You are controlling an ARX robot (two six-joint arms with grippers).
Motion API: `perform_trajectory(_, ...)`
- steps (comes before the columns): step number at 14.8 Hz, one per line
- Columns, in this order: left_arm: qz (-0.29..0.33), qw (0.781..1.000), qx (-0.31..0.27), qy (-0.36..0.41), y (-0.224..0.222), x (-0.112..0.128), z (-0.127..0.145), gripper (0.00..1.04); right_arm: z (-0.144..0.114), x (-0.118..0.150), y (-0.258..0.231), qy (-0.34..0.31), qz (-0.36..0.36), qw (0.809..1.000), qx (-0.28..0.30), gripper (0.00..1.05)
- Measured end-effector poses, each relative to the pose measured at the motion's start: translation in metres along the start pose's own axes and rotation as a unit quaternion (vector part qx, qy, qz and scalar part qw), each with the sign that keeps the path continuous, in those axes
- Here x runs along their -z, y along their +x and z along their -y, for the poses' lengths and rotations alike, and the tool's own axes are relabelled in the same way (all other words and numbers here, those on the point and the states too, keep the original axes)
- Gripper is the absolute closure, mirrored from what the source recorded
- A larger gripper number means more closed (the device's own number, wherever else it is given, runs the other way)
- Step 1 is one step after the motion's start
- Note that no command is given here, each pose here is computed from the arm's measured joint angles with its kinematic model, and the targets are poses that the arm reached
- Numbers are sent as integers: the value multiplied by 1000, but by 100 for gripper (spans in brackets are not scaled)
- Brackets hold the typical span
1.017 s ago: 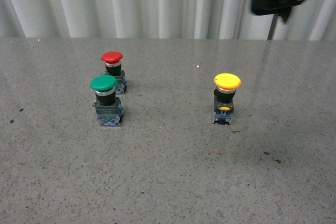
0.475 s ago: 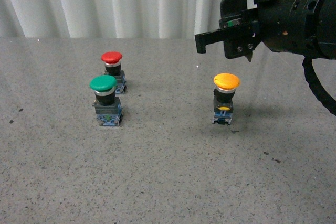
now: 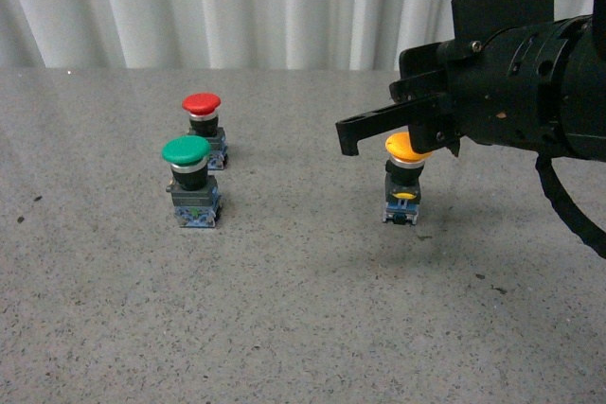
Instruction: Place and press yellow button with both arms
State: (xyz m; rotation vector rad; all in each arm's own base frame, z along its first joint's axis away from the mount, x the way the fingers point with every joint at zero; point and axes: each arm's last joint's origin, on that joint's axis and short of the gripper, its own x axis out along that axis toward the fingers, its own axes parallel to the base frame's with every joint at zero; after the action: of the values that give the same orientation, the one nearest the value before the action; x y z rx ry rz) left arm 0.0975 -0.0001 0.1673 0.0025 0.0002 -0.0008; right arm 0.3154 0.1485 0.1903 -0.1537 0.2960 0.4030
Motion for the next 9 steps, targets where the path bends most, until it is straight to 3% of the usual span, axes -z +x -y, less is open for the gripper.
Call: perform_trajectory(9, 0, 1000, 0, 0, 0, 0, 0, 7, 5, 14, 7, 1, -28, 1000, 8, 103)
